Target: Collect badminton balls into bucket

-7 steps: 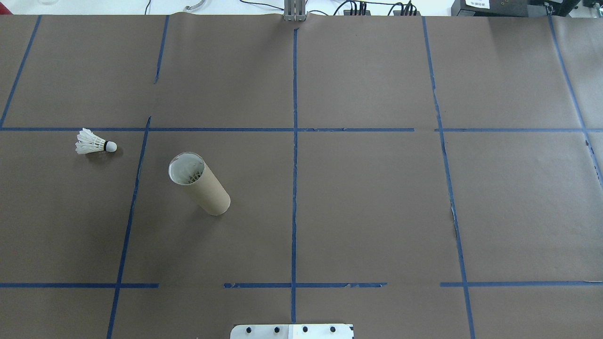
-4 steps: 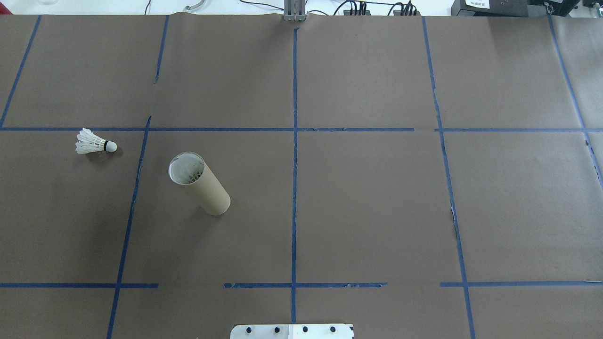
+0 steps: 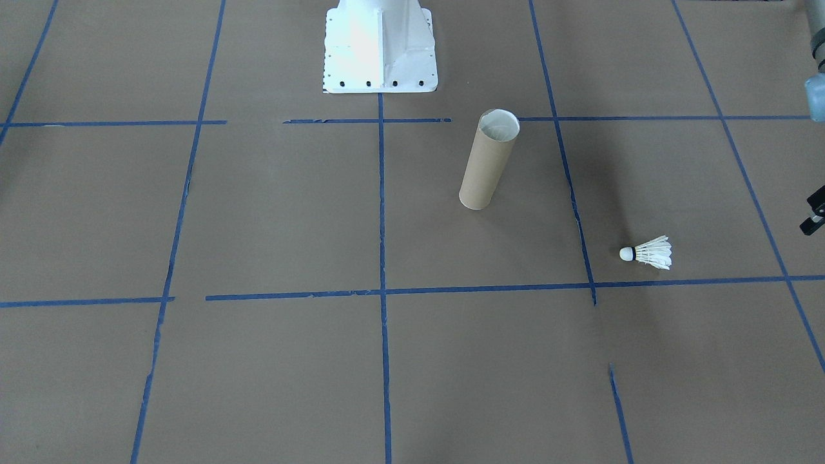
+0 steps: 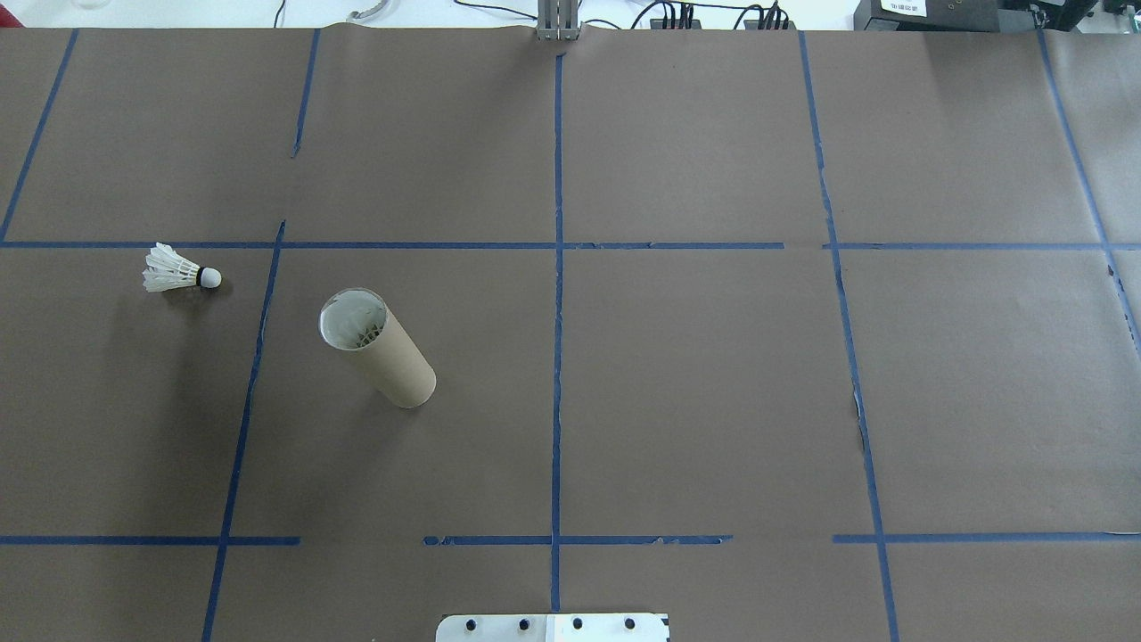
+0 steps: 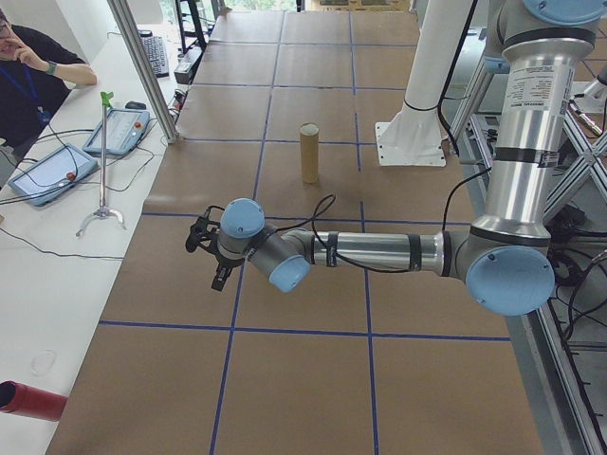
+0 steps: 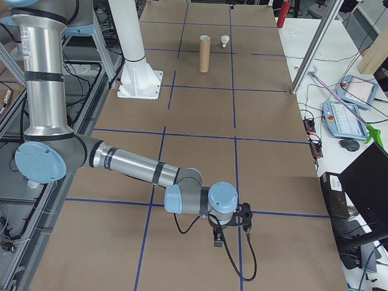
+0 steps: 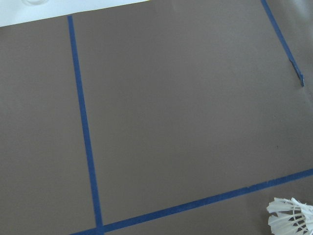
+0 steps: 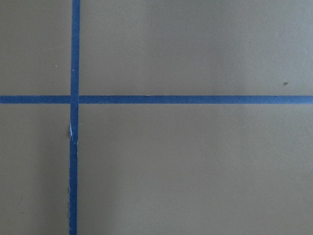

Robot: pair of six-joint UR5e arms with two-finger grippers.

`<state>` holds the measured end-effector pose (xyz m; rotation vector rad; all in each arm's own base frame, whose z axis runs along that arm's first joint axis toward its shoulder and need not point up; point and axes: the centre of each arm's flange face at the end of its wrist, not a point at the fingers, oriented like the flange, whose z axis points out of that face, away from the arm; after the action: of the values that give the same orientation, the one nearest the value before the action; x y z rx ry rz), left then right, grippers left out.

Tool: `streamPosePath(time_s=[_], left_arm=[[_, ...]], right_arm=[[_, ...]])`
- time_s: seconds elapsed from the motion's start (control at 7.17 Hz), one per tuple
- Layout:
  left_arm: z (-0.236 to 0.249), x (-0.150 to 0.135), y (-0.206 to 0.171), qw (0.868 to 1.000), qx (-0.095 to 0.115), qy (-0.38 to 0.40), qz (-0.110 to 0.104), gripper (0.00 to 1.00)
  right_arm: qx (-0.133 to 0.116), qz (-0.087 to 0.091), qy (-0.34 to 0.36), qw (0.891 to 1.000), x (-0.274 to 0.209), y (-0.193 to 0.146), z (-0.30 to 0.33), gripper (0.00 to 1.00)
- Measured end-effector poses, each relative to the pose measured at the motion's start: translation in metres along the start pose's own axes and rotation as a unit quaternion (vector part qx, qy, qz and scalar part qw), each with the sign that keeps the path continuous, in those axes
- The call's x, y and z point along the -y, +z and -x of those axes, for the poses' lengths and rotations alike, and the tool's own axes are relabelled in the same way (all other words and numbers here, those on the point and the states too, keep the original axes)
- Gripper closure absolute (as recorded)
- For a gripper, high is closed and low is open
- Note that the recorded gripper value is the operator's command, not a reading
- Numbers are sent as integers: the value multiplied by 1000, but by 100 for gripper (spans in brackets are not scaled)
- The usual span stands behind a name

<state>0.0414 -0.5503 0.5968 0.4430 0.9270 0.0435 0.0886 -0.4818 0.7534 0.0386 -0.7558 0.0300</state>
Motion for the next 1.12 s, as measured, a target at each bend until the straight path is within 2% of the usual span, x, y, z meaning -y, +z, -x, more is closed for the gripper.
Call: streamPosePath(time_s=[0.14, 0.56, 0.7, 1.12], left_arm=[[-6, -10, 16, 1000, -22, -16, -12, 0], [-47, -33, 53, 993, -94, -65, -21, 0], [-57, -43, 67, 991, -111, -75, -26, 0], [-99, -52, 111, 982, -139, -118, -43, 0]], right_arm=[[0, 0, 0, 1000, 0, 0, 0, 0], [0, 0, 0, 1000, 0, 0, 0, 0], [0, 0, 0, 1000, 0, 0, 0, 0], [0, 0, 0, 1000, 0, 0, 0, 0]])
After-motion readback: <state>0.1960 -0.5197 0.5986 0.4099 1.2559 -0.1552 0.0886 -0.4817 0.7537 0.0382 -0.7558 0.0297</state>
